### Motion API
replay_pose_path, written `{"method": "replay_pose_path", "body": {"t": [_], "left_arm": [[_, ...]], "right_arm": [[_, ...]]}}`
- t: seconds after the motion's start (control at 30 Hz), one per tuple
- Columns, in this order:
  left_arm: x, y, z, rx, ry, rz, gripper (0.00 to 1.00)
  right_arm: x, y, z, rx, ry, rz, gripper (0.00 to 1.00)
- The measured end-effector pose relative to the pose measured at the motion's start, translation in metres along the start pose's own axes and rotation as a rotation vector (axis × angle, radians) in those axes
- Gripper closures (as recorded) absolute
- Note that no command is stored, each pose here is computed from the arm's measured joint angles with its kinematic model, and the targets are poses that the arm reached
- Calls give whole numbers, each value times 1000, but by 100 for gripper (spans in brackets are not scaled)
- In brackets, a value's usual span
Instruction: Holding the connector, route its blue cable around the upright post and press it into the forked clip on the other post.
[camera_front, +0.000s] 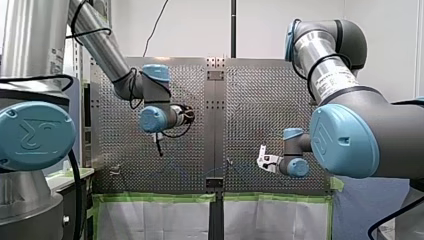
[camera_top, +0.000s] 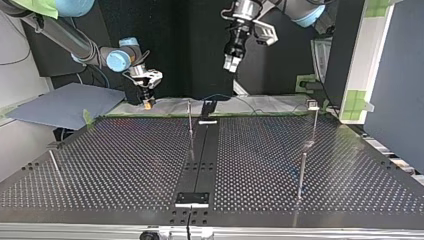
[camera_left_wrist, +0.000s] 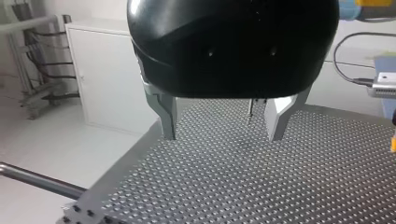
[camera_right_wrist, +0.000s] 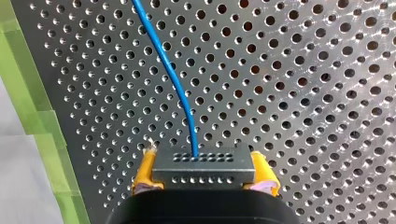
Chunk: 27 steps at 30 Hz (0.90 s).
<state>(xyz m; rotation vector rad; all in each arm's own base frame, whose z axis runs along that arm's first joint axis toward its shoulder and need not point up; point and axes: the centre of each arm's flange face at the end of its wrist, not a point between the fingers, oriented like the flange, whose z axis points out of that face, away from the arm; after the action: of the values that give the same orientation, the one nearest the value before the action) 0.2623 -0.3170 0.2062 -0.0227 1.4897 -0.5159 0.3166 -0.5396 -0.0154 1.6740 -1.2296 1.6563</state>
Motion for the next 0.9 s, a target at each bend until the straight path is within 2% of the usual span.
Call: {"method": "replay_pose_path", "body": {"t": [0.13,0.27,0.67,0.8,0.9], "left_arm": [[-4,6,-8,-2,-23,-16,7],[6,17,-16,-19,-15,-15,7],[53,50,-49,-43,75,19,7],[58,56,-57,-50,84,24,7],[59,57,-58,-53,84,27,7]], "right_arm": [[0,-1,0,1,-1,0,100],[-1,-1,0,2,-2,0,100],[0,-1,0,0,-3,0,100],[2,5,0,-22,-3,-3,100],[6,12,2,-51,4,-7,100]]}}
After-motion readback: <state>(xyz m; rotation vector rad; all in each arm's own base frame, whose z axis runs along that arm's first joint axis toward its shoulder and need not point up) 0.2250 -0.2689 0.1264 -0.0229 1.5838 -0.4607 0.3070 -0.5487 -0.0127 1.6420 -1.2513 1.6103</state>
